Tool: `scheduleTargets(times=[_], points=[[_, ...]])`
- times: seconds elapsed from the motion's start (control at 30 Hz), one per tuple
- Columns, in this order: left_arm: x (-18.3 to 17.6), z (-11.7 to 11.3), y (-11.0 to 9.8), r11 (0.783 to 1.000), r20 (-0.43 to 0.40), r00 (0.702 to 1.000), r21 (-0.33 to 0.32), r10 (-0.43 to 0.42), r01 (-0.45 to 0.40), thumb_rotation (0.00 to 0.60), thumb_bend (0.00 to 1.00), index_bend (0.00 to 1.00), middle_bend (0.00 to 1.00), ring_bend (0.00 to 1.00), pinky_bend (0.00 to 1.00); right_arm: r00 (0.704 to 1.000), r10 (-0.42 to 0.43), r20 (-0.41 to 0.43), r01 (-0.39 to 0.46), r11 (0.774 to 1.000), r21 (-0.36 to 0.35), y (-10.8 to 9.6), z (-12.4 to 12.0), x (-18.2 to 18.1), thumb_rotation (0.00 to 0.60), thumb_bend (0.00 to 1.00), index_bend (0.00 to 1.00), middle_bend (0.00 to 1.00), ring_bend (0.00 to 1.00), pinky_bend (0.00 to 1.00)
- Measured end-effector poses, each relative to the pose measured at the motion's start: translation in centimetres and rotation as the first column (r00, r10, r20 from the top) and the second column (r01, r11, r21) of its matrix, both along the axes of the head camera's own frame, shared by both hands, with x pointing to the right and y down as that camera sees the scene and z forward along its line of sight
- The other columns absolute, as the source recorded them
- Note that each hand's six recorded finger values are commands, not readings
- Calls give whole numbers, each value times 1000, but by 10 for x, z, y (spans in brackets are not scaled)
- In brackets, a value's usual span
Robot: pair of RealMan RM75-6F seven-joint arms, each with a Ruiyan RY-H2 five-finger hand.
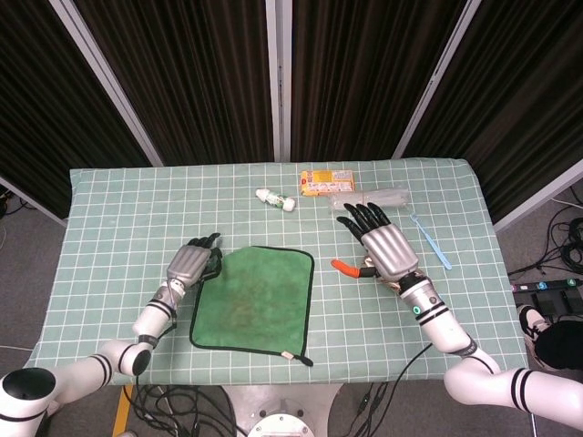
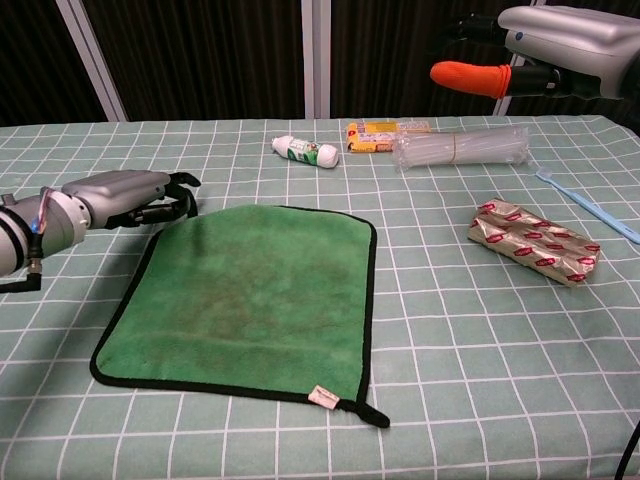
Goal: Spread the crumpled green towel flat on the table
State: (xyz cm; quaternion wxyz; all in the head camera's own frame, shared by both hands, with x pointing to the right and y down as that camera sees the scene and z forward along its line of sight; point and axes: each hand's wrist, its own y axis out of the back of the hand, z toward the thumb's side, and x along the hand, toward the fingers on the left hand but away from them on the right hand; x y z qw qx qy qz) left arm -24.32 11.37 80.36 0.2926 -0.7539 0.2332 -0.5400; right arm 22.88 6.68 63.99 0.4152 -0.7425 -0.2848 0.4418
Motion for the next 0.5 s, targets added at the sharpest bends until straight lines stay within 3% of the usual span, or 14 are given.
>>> scheduleTargets(times=[0.5], points=[[45,-35,37,991,-136,982,2,133,-134,0,624,476,144,143,175,1000,13,7,-13,1000,1,1,0,7,1,189,132,7,0,0]])
